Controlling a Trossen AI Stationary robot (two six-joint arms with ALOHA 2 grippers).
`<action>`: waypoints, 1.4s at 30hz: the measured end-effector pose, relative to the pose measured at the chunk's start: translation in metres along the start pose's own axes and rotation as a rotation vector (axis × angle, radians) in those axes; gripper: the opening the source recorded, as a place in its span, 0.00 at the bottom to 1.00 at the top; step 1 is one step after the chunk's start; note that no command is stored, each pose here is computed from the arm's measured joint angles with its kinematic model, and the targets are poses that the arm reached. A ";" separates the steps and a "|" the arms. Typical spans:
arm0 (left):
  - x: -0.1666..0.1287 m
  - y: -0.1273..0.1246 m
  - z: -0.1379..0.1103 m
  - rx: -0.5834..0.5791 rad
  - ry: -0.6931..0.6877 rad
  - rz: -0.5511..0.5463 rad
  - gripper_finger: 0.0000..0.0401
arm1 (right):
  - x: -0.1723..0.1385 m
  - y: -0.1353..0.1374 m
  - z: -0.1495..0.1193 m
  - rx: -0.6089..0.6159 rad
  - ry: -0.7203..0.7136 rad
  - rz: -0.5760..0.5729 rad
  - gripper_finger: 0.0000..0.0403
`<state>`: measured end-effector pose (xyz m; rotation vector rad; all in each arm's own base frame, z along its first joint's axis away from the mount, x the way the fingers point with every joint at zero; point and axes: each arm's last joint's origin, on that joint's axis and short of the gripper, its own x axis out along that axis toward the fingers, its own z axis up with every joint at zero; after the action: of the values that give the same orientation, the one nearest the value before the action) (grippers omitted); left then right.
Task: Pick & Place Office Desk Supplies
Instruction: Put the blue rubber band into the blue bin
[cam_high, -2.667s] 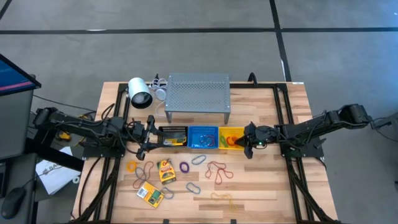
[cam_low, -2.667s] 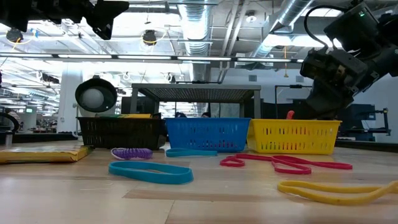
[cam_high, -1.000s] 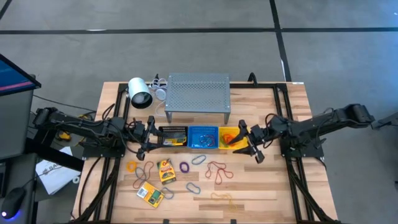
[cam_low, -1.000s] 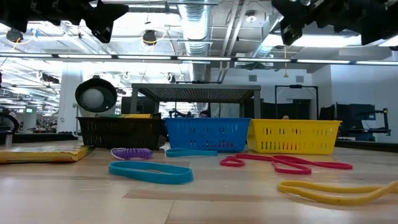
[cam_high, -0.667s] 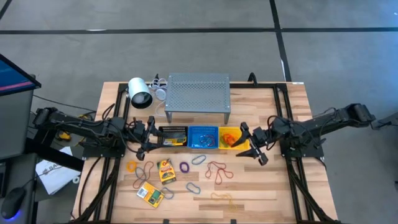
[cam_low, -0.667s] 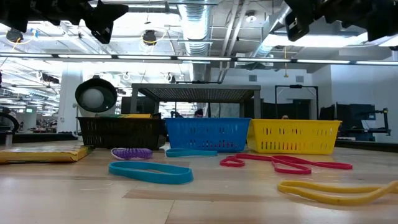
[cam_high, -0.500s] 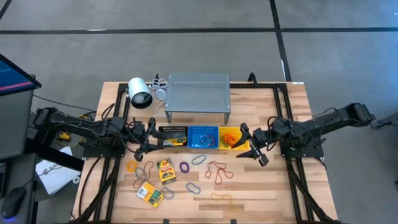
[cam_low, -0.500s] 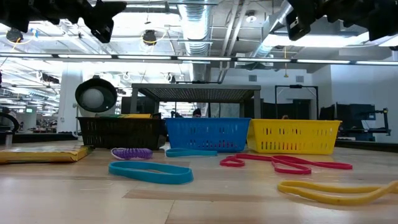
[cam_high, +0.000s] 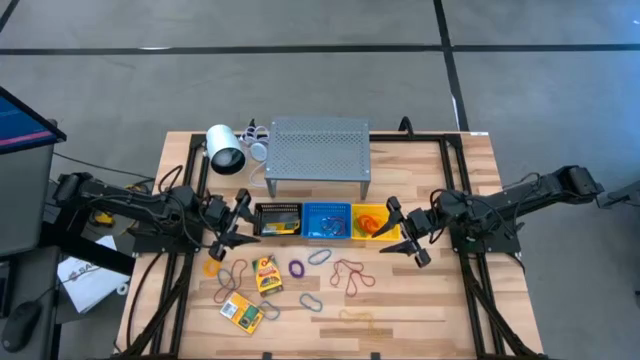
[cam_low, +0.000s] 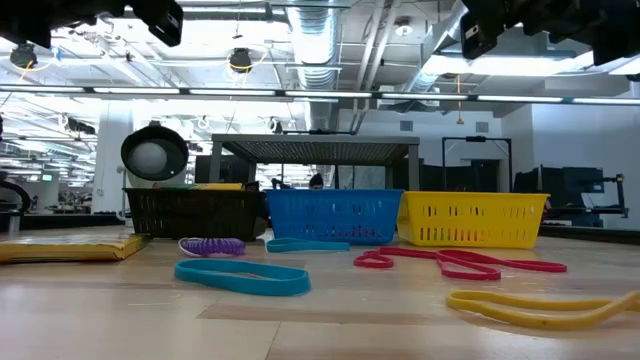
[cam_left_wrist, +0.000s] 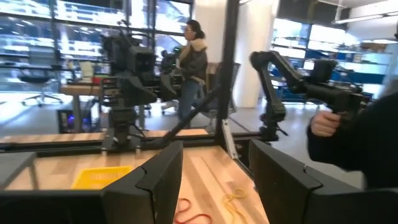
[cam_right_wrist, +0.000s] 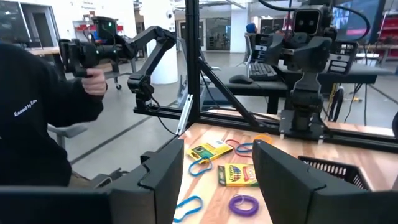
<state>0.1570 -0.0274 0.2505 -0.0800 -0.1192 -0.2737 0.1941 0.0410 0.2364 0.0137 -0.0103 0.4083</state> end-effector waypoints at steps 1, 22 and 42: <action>0.000 0.001 0.000 0.001 -0.004 0.023 0.45 | 0.000 0.000 0.000 -0.010 0.000 -0.001 0.46; 0.000 0.005 0.001 -0.012 -0.016 0.158 0.45 | -0.003 -0.014 0.000 -0.024 -0.001 -0.072 0.46; 0.000 -0.004 0.000 -0.095 0.016 -0.141 0.45 | -0.003 -0.014 0.001 0.034 -0.012 -0.071 0.46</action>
<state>0.1556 -0.0311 0.2505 -0.1638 -0.0958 -0.4207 0.1966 0.0269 0.2374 0.0502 -0.0147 0.3374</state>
